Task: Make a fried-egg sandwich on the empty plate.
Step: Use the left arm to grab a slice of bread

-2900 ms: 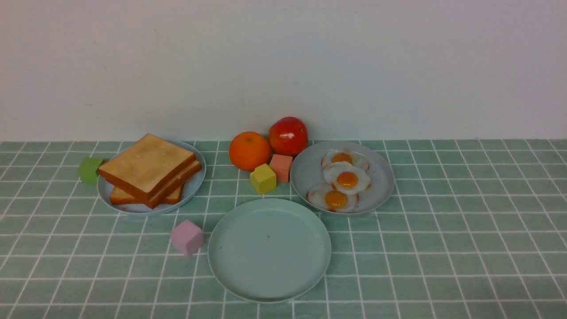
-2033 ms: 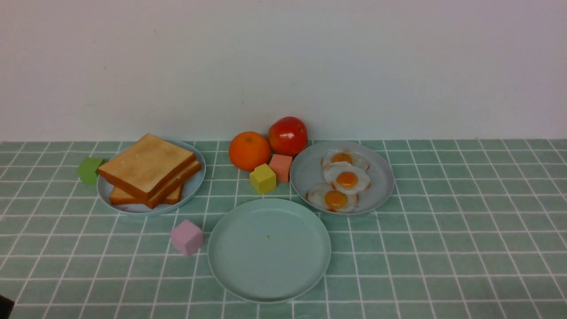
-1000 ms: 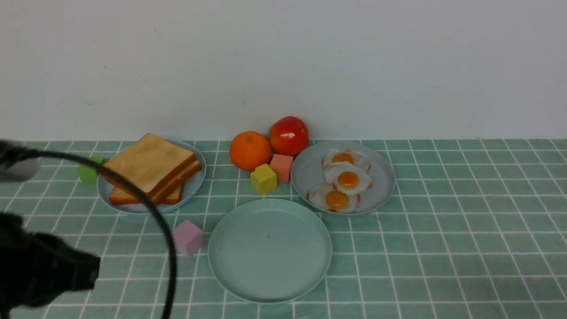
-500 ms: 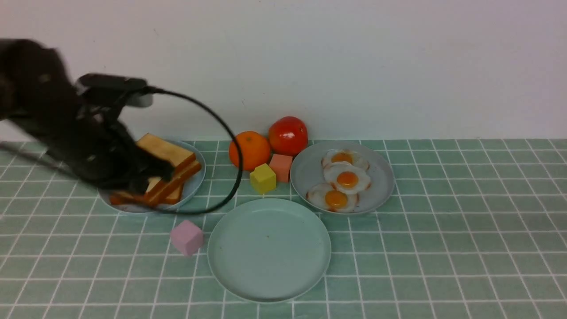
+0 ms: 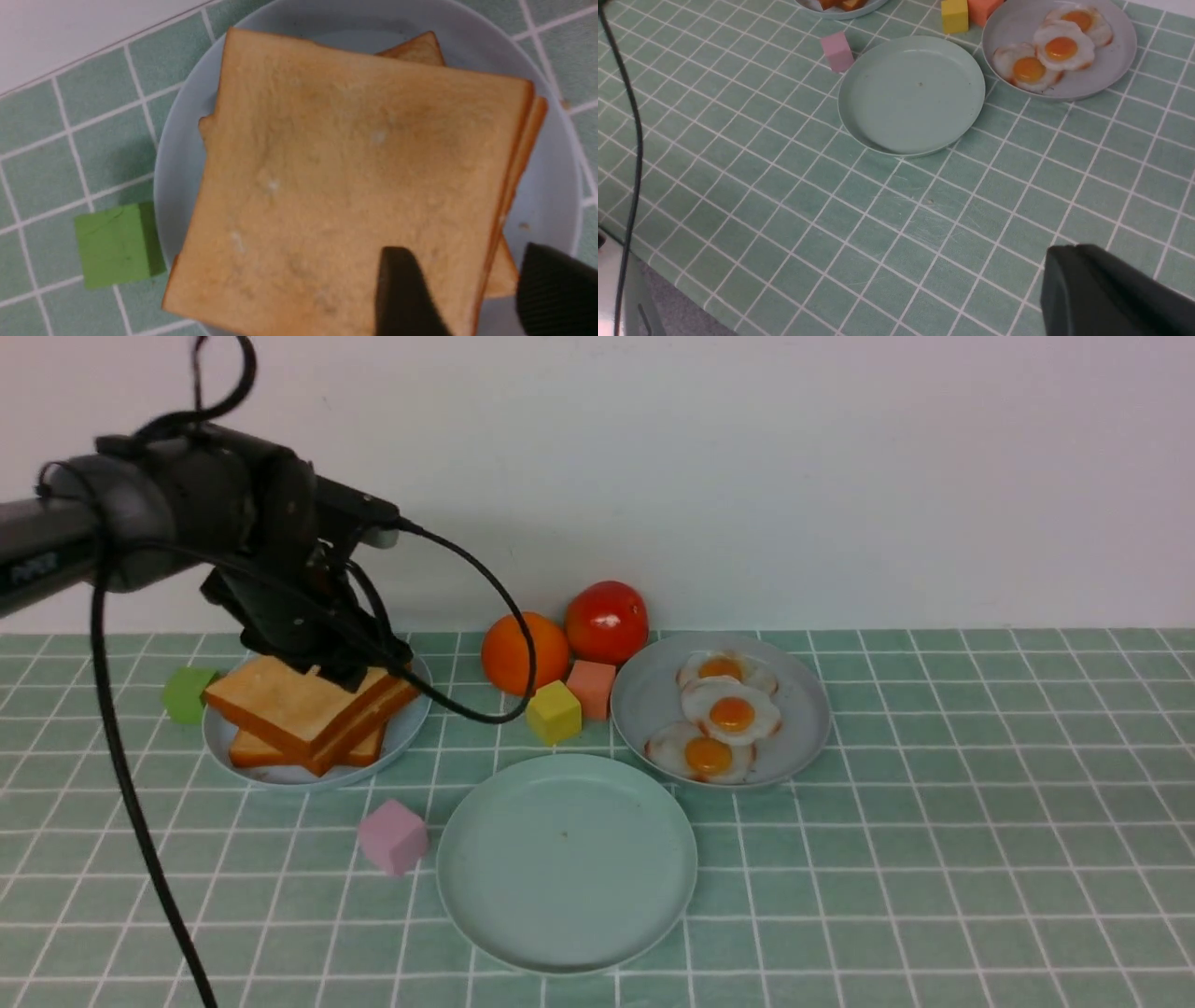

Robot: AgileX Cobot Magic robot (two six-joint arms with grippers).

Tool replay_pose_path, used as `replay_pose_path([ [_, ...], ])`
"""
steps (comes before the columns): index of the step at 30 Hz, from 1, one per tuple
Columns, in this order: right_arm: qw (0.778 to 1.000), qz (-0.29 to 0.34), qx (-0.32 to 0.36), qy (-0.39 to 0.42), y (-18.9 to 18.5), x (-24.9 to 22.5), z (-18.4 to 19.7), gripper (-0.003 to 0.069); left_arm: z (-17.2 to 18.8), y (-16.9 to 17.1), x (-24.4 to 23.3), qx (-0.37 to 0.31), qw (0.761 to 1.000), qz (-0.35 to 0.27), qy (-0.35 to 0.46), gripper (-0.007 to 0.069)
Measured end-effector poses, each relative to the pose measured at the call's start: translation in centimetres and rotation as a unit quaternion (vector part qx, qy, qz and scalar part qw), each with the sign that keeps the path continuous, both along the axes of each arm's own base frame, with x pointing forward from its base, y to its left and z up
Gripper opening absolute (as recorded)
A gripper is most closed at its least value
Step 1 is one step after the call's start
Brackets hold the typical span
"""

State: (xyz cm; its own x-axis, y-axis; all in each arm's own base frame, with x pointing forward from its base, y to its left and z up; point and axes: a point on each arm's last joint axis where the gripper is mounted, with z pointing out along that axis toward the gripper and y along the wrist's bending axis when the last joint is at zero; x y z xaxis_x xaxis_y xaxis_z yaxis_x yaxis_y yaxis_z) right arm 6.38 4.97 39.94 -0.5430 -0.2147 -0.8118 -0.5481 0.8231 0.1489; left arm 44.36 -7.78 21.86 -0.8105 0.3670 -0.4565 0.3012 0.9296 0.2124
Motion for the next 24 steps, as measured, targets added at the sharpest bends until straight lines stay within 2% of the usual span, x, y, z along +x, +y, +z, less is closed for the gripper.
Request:
replay_pose_path([
  [4, 1.0, 0.004, 0.008, 0.003, 0.1, -0.1, 0.1, 0.0009, -2.0, 0.0, 0.5, 0.012, 1.0, -0.004, 0.014, 0.0475],
  [10, 1.0, 0.005, 0.01, 0.003, 0.2, -0.1, 0.1, 0.0013, -3.1, 0.0, 0.8, 0.019, 1.0, -0.006, 0.024, 0.0457],
  [12, 1.0, 0.005, 0.01, 0.003, 0.2, -0.1, 0.1, 0.0013, -3.2, 0.0, 0.8, 0.017, 1.0, -0.005, 0.025, 0.0416],
  [15, 1.0, 0.006, 0.009, 0.002, 0.2, -0.1, 0.1, 0.0014, -3.2, -0.1, 0.8, 0.014, 1.0, -0.004, 0.027, 0.0314],
  [16, 1.0, 0.006, 0.009, 0.002, 0.2, -0.1, 0.1, 0.0014, -3.1, -0.1, 0.8, 0.014, 1.0, -0.004, 0.026, 0.0306],
  [17, 1.0, 0.007, 0.01, 0.003, 0.2, -0.1, 0.1, 0.0014, -3.1, -0.1, 0.8, 0.014, 1.0, -0.003, 0.027, 0.023],
  [20, 1.0, 0.008, 0.012, 0.004, 0.2, -0.1, 0.1, 0.0015, -3.1, -0.1, 0.8, 0.014, 0.999, -0.003, 0.029, 0.0124],
  [23, 1.0, 0.008, 0.012, 0.004, 0.2, -0.1, 0.1, 0.0018, -2.8, -0.1, 0.8, 0.014, 1.0, -0.004, 0.026, 0.0055],
  [24, 1.0, 0.008, 0.012, 0.004, 0.2, -0.1, 0.1, 0.0019, -2.6, 0.0, 0.7, 0.014, 1.0, -0.003, 0.026, 0.0055],
])
